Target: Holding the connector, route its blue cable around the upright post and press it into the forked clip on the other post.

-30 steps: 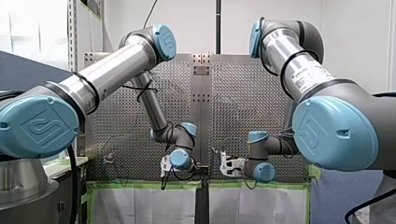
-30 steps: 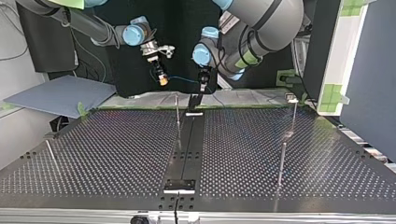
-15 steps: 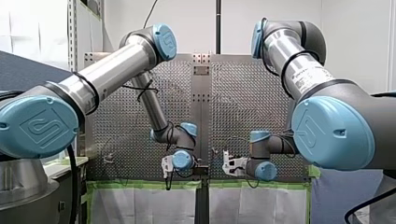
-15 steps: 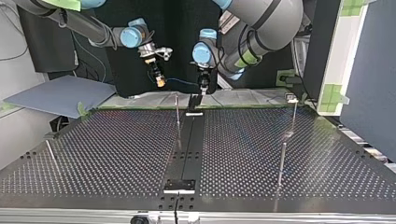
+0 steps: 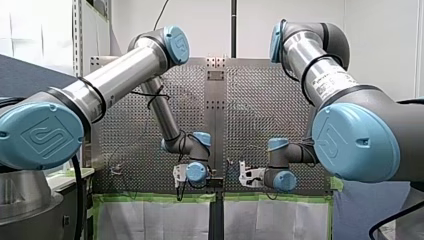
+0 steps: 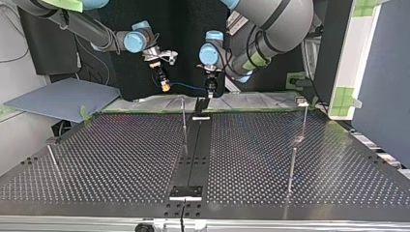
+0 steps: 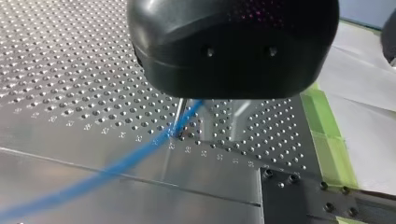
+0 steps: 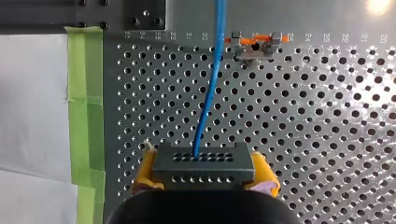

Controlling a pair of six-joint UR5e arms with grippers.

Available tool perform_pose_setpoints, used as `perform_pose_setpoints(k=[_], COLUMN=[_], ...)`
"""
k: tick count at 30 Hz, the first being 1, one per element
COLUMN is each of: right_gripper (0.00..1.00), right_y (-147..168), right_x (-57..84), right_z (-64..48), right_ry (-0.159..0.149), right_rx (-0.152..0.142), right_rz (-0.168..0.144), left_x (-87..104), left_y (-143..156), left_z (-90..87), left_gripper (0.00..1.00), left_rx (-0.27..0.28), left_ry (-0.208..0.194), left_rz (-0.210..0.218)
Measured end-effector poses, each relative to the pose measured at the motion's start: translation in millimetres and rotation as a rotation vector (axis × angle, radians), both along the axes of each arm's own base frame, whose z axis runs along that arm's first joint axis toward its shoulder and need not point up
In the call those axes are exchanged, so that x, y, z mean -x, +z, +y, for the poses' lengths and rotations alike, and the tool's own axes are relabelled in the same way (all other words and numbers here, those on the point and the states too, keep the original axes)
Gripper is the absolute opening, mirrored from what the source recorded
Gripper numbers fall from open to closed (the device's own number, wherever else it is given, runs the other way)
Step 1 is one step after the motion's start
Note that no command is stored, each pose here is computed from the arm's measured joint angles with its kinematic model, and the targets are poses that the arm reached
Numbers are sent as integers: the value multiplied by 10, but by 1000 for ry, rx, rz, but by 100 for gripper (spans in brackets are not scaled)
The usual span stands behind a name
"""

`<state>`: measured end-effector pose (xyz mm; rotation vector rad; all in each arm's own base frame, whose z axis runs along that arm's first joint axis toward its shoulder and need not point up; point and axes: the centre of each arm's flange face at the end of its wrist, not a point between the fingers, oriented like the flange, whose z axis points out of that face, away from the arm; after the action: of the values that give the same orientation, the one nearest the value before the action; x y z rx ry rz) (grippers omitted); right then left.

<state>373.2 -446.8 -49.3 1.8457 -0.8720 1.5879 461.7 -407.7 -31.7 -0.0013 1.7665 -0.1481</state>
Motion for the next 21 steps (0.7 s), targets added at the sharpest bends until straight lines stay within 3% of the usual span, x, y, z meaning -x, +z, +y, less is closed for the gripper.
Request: perform_pose_setpoints(k=[10, 21], right_gripper=[0, 0], right_y=[22, 50], right_x=[11, 57], right_z=[-76, -189], right_ry=[-9, -27], right_rx=[-2, 2], right_rz=[-3, -6], left_x=[43, 106], left_y=[-2, 16], left_z=[-44, -157], left_gripper=[0, 0], left_rx=[-75, -97], left_ry=[-26, -53], left_rz=[-5, -31])
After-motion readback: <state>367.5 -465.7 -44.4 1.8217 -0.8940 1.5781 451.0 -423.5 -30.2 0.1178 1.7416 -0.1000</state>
